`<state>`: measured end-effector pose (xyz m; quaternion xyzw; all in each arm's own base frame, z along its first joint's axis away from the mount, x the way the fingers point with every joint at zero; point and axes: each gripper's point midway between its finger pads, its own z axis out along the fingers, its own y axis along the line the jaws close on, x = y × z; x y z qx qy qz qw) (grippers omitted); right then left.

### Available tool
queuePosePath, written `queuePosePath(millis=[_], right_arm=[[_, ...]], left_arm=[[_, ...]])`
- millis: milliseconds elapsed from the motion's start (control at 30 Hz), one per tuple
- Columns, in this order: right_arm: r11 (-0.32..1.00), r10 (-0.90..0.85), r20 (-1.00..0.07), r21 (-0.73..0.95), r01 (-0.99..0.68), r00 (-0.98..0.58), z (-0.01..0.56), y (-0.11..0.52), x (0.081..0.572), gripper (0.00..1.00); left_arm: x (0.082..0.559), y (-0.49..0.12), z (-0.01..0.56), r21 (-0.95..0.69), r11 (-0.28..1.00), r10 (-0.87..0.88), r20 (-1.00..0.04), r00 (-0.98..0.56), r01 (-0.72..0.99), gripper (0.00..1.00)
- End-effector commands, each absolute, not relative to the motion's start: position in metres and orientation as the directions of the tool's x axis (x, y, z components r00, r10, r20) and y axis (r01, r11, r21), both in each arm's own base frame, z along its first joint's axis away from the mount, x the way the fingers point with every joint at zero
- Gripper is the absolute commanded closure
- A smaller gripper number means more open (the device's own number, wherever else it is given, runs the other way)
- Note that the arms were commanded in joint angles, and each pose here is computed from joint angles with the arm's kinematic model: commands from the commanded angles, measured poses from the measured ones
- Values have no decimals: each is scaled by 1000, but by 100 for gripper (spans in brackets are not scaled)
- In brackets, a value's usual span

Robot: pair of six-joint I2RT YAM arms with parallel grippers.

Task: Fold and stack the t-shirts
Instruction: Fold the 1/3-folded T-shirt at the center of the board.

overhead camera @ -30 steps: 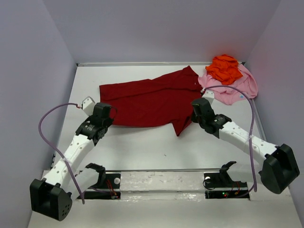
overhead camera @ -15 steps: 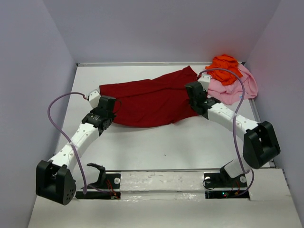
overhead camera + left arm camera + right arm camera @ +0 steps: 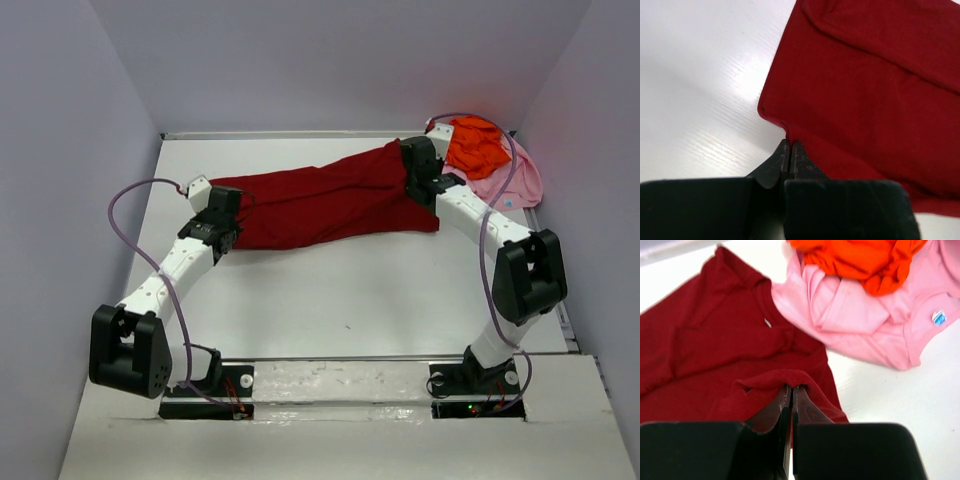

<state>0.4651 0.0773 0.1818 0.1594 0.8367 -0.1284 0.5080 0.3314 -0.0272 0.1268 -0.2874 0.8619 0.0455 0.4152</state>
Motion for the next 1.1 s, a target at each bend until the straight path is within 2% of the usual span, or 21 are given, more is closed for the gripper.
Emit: queuePosePath(millis=[0, 200, 400, 667, 1067], right_arm=[[903, 146, -939, -2, 430, -311, 231, 70, 491, 100], [910, 115, -955, -10, 416, -275, 255, 78, 517, 100], [913, 87, -953, -40, 406, -289, 240, 84, 547, 100], [913, 51, -939, -93, 397, -339, 200, 90, 577, 100], [908, 31, -938, -118, 403, -345, 174, 80, 597, 100]], left_arm=[[355, -26, 149, -182, 831, -450, -775, -444, -525, 100], [371, -22, 152, -178, 832, -448, -773, -448, -525, 100], [396, -25, 151, -153, 842, -430, -769, -473, -517, 100], [426, -15, 111, -98, 828, -448, -710, -544, -553, 100], [460, 24, 100, -38, 777, -468, -702, -537, -628, 100]])
